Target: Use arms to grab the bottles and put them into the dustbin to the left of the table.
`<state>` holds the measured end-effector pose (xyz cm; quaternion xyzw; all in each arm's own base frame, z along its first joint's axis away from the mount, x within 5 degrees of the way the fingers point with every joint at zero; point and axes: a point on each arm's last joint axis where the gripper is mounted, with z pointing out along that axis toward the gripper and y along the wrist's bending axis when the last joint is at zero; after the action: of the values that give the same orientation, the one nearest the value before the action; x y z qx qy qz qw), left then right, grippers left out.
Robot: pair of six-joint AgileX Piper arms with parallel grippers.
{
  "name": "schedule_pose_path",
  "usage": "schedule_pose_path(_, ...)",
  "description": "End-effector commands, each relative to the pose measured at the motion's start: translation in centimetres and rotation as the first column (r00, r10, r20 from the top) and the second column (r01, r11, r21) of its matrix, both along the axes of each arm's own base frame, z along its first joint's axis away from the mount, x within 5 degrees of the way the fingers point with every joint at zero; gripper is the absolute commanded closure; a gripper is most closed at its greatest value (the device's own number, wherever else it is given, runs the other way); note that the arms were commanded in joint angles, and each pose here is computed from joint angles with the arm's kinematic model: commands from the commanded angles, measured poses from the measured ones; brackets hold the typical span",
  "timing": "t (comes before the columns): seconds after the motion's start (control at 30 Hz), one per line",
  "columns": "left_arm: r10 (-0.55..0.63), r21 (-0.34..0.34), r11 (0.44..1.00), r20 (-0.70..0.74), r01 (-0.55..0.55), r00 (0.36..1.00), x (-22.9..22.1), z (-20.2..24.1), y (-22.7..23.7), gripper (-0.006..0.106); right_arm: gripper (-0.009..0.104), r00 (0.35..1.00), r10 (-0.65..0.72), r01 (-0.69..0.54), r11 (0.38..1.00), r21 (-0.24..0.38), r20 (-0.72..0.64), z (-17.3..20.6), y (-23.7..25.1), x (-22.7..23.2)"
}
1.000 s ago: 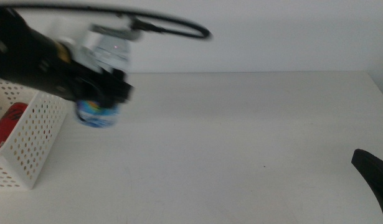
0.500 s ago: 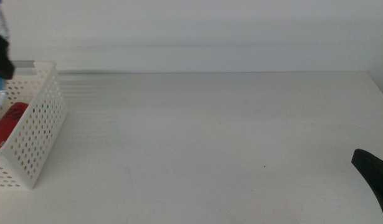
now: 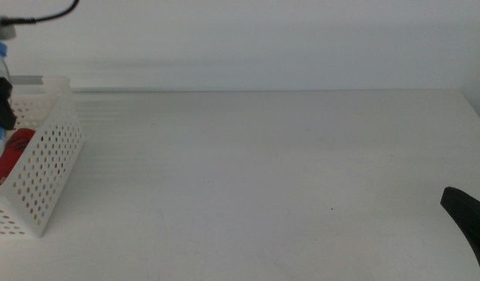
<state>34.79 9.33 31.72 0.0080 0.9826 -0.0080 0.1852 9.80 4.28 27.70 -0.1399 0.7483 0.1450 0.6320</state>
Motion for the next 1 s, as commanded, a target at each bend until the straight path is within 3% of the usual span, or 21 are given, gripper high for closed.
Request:
schedule_pose_path(0.0,0.0,0.037,0.999,0.109,-0.004,0.994,0.3,2.1,0.1,0.105,0.029,0.995,0.0,-0.002,1.0,0.018,0.103,1.6,0.0,0.1)
schedule_pose_path(0.3,0.002,0.071,0.997,0.051,-0.005,0.999,3.0,-2.2,1.4,0.105,0.029,0.995,0.0,-0.002,1.0,0.018,0.103,1.6,0.0,0.1)
schedule_pose_path(0.4,0.004,0.079,0.997,0.052,-0.008,0.999,3.6,-3.1,1.7,0.101,0.029,0.995,0.0,-0.002,1.0,0.018,0.103,1.6,0.0,0.1)
schedule_pose_path(0.5,0.004,0.079,0.997,0.046,-0.008,0.999,4.0,-3.9,1.8,0.088,0.029,0.995,0.0,-0.002,1.0,0.018,0.103,1.6,0.0,0.1)
schedule_pose_path(0.6,0.004,0.071,0.997,0.033,-0.007,0.999,4.3,-4.5,1.8,0.068,0.029,0.995,0.0,-0.002,1.0,0.018,0.103,1.6,0.0,0.1)
schedule_pose_path(0.77,-0.021,0.073,0.997,0.016,0.02,1.0,4.3,-4.8,1.8,0.014,0.029,0.995,0.0,-0.002,1.0,0.018,0.103,1.6,0.0,0.1)
schedule_pose_path(0.8,-0.02,0.073,0.997,0.013,0.019,1.0,4.3,-4.8,1.8,0.01,0.029,0.995,0.0,-0.002,1.0,0.018,0.103,1.6,0.0,0.1)
schedule_pose_path(0.97,0.003,0.067,0.998,0.024,-0.005,1.0,3.8,-3.0,1.5,0.01,0.029,0.995,0.0,-0.002,1.0,0.018,0.103,1.6,0.0,0.1)
